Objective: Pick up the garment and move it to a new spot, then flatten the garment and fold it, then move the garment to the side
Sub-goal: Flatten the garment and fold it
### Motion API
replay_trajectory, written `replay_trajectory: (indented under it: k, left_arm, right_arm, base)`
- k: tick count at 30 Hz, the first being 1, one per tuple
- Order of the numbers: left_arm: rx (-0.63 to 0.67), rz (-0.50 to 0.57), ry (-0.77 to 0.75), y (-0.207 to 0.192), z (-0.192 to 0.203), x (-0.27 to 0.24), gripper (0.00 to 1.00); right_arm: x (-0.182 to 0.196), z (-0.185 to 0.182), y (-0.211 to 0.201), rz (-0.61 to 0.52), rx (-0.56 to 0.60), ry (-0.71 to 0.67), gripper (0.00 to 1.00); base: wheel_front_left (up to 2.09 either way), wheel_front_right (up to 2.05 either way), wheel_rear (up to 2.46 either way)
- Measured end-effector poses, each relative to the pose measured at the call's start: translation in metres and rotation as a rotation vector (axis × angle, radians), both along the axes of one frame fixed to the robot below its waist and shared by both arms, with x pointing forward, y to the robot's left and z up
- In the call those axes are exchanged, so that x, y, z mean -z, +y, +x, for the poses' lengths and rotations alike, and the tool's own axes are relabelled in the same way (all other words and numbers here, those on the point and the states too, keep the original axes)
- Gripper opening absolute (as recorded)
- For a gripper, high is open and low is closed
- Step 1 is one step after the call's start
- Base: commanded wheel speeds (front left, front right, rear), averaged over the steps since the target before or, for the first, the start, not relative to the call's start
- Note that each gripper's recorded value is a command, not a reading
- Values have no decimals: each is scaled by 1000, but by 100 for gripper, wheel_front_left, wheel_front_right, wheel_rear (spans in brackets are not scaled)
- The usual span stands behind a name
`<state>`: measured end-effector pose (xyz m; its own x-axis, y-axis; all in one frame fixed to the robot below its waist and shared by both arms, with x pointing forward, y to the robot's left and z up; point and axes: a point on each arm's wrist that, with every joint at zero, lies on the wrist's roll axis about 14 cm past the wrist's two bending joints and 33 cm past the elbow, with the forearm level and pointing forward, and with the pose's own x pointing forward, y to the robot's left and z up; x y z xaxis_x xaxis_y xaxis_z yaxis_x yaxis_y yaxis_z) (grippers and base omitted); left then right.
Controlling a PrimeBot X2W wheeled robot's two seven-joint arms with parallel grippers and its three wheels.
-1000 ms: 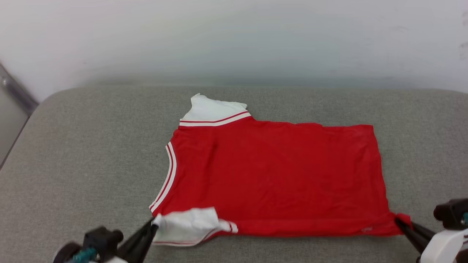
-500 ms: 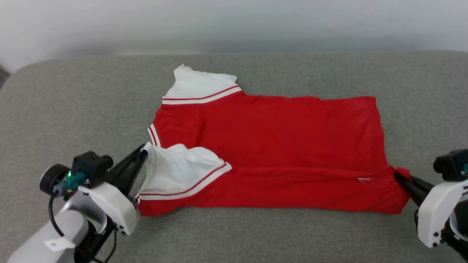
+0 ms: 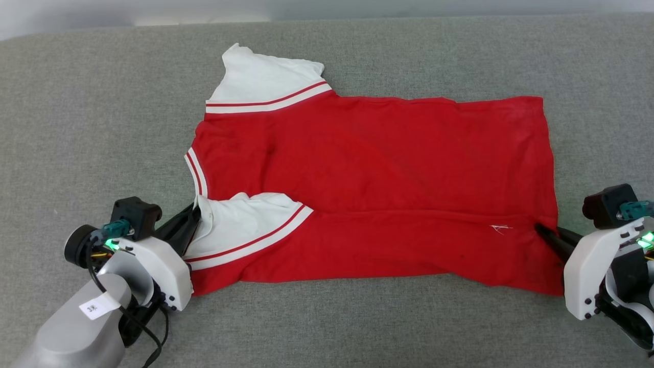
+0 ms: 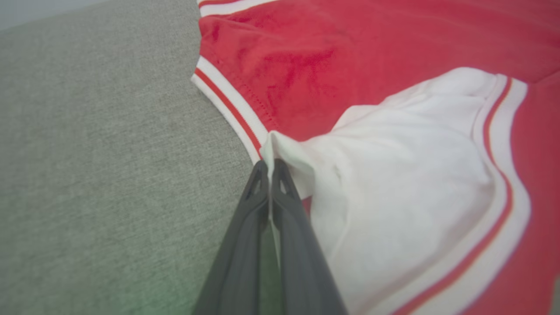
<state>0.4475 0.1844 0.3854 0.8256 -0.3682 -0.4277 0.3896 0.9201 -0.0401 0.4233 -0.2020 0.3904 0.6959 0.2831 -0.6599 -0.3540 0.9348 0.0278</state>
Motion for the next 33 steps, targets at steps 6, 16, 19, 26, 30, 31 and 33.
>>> replay_trajectory:
  k: [6,16,19,26,30,31,33]
  left_arm:
    - [-5,2,28,-1,-3,8,0]
    - [-7,51,-144,19,10,-55,100]
    - [-4,39,-175,20,12,-80,100]
    - [38,91,-110,22,8,-120,100]
    - [75,119,22,18,0,-121,100]
    - [78,123,71,18,-4,-116,100]
    - [90,119,173,14,-13,-105,100]
  right_arm:
    - [2,1,3,26,15,5,85]
    - [-46,9,-2,45,15,-164,100]
    - [-60,6,-3,50,13,-207,100]
    - [-84,1,2,55,-4,-270,100]
    - [-89,-1,5,58,-8,-281,100]
    - [-88,-2,6,57,-7,-280,100]
    - [-89,-2,7,61,-7,-283,100]
  base:
    - [0,0,0]
    - [0,0,0]
    - [0,0,0]
    - [0,0,0]
    - [0,0,0]
    - [0,0,0]
    - [0,0,0]
